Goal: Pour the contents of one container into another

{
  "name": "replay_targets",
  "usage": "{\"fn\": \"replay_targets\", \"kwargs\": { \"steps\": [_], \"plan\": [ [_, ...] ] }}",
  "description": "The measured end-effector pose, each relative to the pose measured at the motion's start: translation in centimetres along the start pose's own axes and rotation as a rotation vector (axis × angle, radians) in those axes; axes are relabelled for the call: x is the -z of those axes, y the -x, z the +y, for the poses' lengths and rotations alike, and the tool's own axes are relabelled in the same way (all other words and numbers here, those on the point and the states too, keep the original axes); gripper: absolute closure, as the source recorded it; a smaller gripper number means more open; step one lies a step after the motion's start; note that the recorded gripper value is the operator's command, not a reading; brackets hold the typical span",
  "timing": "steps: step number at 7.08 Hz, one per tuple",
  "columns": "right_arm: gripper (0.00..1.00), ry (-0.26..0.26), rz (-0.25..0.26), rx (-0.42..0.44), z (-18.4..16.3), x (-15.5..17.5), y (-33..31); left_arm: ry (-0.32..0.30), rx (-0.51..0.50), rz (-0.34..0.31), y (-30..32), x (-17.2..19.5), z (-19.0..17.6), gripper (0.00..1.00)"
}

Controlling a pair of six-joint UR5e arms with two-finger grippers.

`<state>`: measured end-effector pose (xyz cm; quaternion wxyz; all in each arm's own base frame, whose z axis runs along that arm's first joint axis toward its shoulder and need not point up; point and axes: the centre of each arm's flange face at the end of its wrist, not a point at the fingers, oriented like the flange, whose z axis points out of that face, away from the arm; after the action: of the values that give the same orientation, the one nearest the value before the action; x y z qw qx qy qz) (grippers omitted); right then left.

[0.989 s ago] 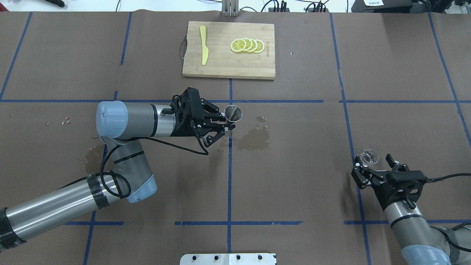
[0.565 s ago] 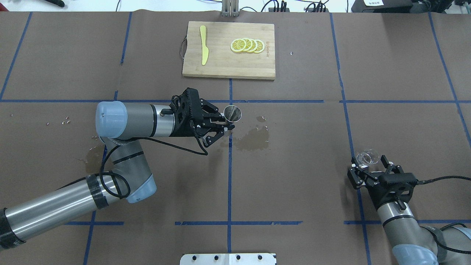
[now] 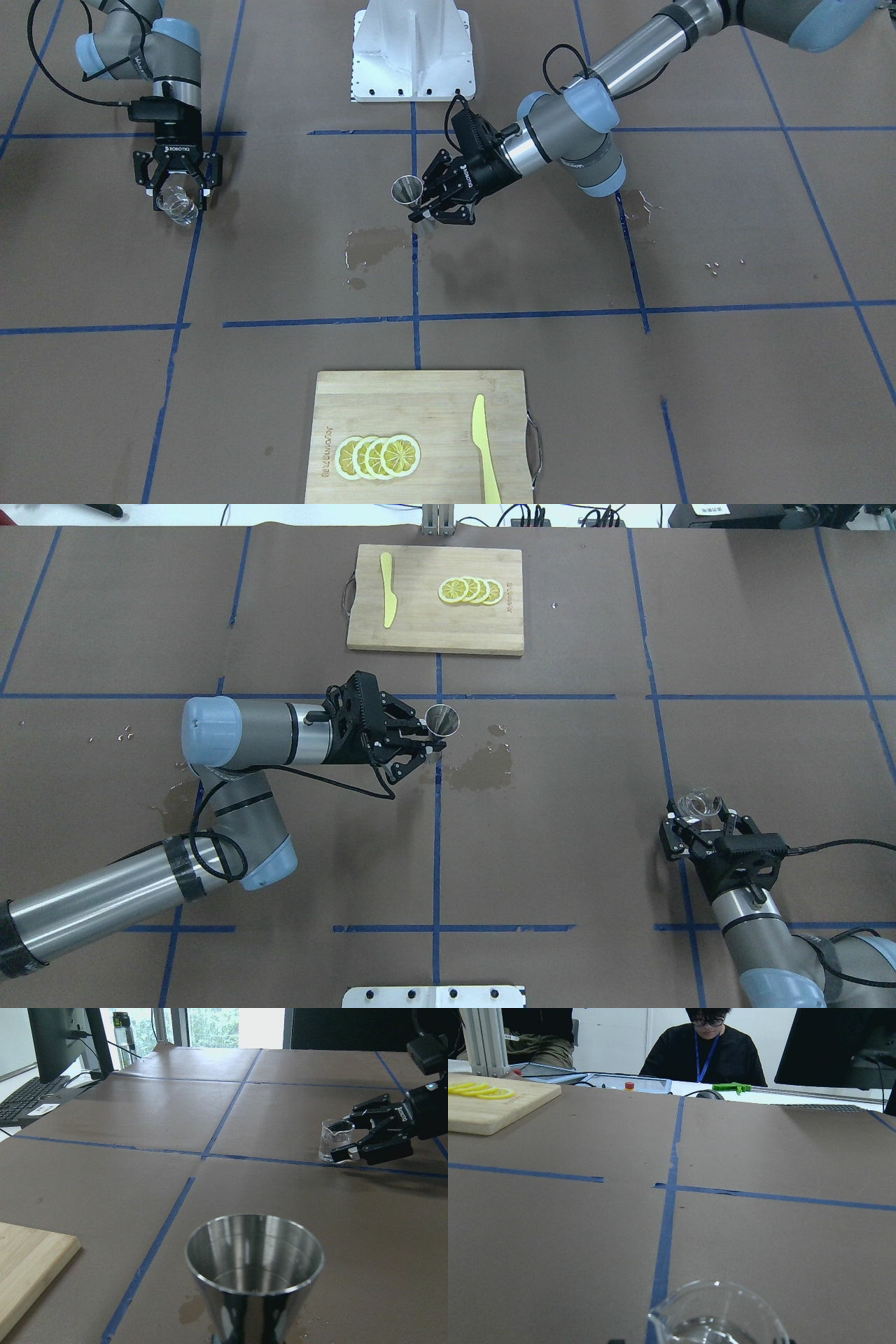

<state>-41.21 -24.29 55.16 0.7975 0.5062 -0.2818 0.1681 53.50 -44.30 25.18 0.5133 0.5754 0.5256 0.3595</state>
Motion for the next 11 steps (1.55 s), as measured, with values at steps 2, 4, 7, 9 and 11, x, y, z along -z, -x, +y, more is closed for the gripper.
{"fn": "replay_targets", "kwargs": {
  "steps": [2,4,7,9,11],
  "plan": [
    [1.0,0.0,0.0,-0.001,0.0,0.0,0.0,-0.001,0.0,0.0,0.0,0.0,-0.1,1.0],
    [1.0,-0.003,-0.013,-0.009,-0.5,0.1,0.3,-0.003,-0.001,0.0,0.0,0.0,-0.1,1.0],
    [1.0,-0.005,-0.031,0.062,-2.2,0.2,0.5,-0.005,-0.002,0.001,0.0,0.2,-0.1,1.0],
    [1.0,-0.028,-0.085,0.158,-4.3,0.3,0.6,-0.003,-0.004,0.001,0.0,0.3,0.1,1.0],
    [1.0,-0.018,-0.175,0.201,-6.2,0.2,0.5,-0.005,-0.027,0.006,-0.2,0.4,0.2,1.0]
  ]
}}
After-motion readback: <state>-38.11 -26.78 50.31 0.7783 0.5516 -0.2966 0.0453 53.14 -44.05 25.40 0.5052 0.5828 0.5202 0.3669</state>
